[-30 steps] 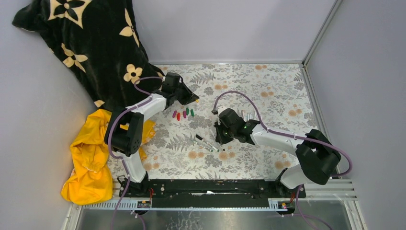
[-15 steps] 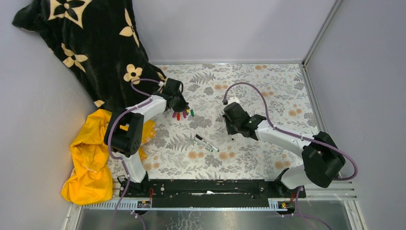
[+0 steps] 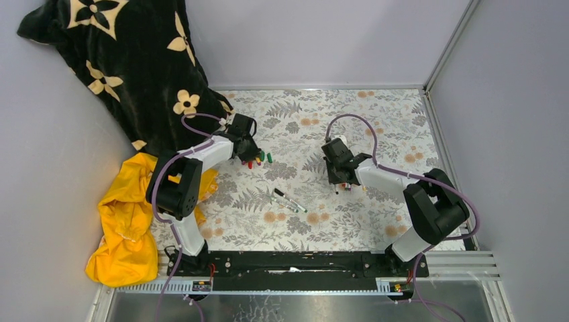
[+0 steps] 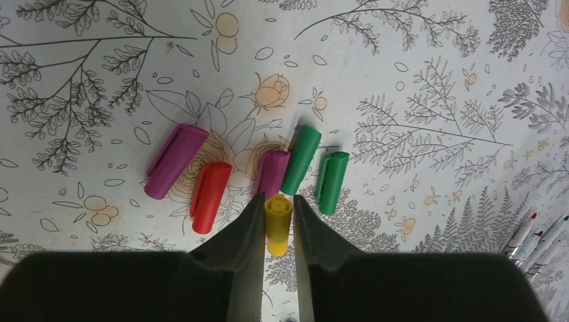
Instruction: Open the pen caps
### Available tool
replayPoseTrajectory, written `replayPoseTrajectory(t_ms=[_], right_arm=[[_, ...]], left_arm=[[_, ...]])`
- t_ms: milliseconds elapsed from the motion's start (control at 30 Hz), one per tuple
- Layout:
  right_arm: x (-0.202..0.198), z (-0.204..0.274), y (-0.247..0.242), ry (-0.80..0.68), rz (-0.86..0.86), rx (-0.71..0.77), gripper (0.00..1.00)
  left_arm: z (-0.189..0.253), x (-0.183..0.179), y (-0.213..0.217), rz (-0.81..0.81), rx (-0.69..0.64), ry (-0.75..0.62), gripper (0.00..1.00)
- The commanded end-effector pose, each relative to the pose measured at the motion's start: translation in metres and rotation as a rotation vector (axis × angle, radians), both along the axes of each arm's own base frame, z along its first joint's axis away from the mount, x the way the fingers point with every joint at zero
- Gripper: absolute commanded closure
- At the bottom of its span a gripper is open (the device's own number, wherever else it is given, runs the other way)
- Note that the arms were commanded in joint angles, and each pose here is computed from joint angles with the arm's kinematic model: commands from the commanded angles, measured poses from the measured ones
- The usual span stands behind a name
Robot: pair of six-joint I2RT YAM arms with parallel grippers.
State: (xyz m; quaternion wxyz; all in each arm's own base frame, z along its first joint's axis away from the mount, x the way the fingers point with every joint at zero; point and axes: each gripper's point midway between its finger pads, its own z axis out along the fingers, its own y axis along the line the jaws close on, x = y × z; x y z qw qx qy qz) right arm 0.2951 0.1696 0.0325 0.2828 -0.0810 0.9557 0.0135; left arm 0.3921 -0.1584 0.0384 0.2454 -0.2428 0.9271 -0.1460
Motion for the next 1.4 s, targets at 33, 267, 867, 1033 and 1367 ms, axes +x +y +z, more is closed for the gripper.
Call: replayPoseTrajectory(t_ms=[33, 267, 867, 1033, 1367], right_arm=[[0.026, 0.011, 0.001, -0.063, -0.031, 0.024, 1.00], [0.032, 0.007, -0.003, -0.057, -0.038, 0.007, 0.97], [0.039, 0.023, -0.010, -0.125, -0.034, 0.005, 0.60], [0.038, 0.060, 0.006, -0.209, 0.070, 0.049, 0.52], [-0.012, 0.062, 0.084, -0.105, 0.413, 0.112, 0.48]], left_arm=[[-0.012, -0.005, 0.013, 0.024, 0.054, 0.026, 0.70], [-0.013, -0.006, 0.017, 0.041, 0.055, 0.028, 0.56], [0.050, -0.013, 0.014, 0.051, -0.031, -0.108, 0.50], [0.069, -0.019, 0.008, 0.029, -0.083, -0.147, 0.45], [0.081, -0.049, 0.001, -0.012, -0.167, -0.171, 0.32]])
